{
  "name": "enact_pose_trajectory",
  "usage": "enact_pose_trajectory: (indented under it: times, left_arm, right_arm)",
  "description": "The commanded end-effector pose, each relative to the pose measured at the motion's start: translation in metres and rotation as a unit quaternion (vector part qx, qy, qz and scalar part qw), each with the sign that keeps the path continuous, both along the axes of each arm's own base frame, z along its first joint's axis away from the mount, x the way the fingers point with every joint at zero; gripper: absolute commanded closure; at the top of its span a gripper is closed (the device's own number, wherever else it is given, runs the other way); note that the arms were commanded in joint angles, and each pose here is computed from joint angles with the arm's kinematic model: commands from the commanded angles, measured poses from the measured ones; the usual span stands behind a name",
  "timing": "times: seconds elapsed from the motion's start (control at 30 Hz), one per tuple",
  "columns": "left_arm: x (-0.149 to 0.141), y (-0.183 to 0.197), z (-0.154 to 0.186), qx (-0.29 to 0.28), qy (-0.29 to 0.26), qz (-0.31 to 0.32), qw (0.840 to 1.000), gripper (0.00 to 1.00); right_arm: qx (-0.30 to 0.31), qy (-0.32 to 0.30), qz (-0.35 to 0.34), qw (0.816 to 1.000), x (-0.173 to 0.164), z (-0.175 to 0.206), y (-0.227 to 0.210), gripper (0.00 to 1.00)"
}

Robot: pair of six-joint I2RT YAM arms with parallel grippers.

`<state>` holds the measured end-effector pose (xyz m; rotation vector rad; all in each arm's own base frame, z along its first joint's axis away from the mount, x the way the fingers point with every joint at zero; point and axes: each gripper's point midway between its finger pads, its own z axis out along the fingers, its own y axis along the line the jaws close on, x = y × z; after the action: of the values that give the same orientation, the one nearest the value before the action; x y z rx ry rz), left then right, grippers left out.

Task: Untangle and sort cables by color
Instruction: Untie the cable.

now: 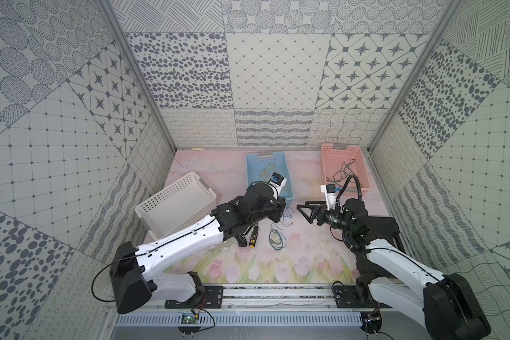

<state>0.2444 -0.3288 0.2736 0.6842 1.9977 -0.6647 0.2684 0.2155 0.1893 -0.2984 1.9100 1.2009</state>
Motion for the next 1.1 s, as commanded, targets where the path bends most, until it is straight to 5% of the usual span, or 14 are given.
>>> enact_pose_trajectory:
  times: [0.0, 0.47, 0.63, 0.77, 1.07]
  left_arm:
    - [-0.025, -0.02, 0.072, -0.11, -0.029, -0.086, 0.99, 1.0]
    - [-0.04, -0.041, 0.133, -0.209, -0.01, -0.169, 0.963, 1.0]
    - [-0.042, -0.037, 0.144, -0.253, 0.016, -0.193, 0.948, 1.0]
    - [-0.03, -0.028, 0.145, -0.279, 0.027, -0.173, 0.944, 1.0]
    - [-0.014, -0.019, 0.127, -0.28, 0.03, -0.13, 0.951, 1.0]
  right_arm:
    - [0.007, -0.049, 0.035, 0.998, -0.004, 0.022, 0.014, 0.11]
    - [0.055, -0.029, 0.069, 0.996, -0.006, 0.018, 0.032, 0.12]
    - [0.082, -0.03, 0.084, 0.993, -0.009, 0.023, 0.037, 0.2]
    - [0.09, -0.065, 0.101, 0.989, -0.021, 0.038, 0.041, 0.27]
    - [0.039, -0.196, -0.015, 0.98, -0.041, 0.071, -0.008, 0.31]
